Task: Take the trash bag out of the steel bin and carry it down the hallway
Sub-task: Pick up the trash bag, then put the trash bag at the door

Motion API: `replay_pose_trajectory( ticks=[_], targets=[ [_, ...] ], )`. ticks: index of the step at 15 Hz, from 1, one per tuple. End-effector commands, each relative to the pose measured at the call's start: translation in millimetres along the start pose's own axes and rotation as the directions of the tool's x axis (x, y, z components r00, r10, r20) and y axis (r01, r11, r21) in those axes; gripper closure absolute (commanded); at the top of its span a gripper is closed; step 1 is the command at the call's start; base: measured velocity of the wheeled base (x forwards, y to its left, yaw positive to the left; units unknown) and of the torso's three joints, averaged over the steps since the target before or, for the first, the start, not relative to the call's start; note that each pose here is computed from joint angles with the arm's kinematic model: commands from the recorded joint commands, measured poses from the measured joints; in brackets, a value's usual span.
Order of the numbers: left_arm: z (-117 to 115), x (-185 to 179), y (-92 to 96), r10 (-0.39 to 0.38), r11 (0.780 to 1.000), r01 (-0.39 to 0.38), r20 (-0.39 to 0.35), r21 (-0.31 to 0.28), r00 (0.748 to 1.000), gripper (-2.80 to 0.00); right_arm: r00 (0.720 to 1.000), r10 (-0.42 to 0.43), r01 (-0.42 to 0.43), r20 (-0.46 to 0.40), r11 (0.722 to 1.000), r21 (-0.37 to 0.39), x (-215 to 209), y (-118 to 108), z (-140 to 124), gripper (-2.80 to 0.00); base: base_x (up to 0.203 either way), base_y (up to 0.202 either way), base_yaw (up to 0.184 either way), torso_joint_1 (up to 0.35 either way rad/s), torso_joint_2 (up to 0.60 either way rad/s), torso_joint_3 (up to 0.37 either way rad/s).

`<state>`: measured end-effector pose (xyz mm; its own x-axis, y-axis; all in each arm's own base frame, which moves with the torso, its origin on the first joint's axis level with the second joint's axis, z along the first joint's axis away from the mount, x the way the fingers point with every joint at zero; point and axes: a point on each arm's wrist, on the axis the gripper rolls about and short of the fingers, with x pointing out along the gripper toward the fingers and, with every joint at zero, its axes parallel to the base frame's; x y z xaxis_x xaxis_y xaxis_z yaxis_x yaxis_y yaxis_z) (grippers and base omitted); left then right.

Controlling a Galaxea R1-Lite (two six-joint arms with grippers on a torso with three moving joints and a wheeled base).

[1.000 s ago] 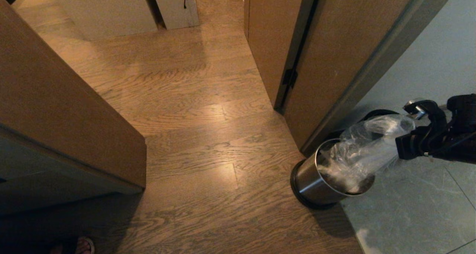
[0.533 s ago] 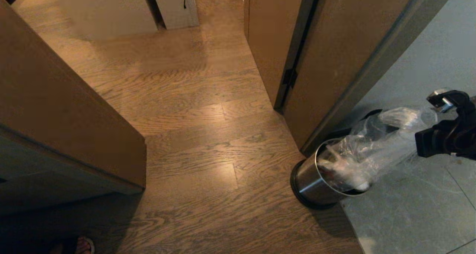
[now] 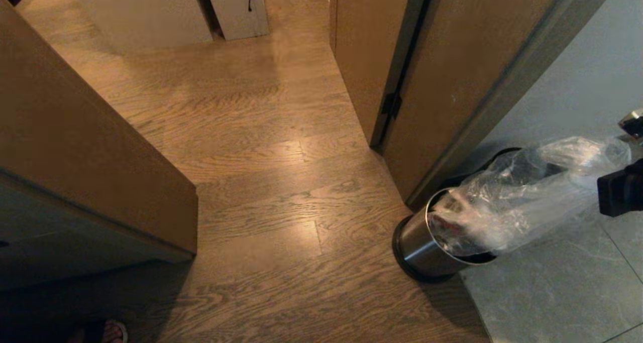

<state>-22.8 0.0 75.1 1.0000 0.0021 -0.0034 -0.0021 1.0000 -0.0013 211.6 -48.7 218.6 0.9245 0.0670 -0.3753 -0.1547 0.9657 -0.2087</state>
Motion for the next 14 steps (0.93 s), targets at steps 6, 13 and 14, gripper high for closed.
replay_pose_trajectory(
  ticks=[6,13,14],
  targets=[
    [0,0,0.0,0.000,1.000,0.000,0.000,0.000,1.000,0.00,0.997,-0.074,0.074,0.019,0.997,0.034,-84,46,-52,0.00,0.000,0.000,0.000,0.000,0.00,0.000],
    [0,0,0.0,0.001,1.000,-0.001,0.000,0.000,1.000,0.00,0.982,-0.159,0.146,0.103,0.981,0.127,-136,98,-150,0.00,0.000,0.000,0.000,0.000,0.00,0.000],
    [0,0,0.0,0.001,1.000,-0.001,0.000,0.000,1.000,0.00,0.975,-0.182,0.162,0.129,0.975,0.149,-141,101,-159,0.00,0.000,0.000,0.000,0.000,0.00,0.000]
  ],
)
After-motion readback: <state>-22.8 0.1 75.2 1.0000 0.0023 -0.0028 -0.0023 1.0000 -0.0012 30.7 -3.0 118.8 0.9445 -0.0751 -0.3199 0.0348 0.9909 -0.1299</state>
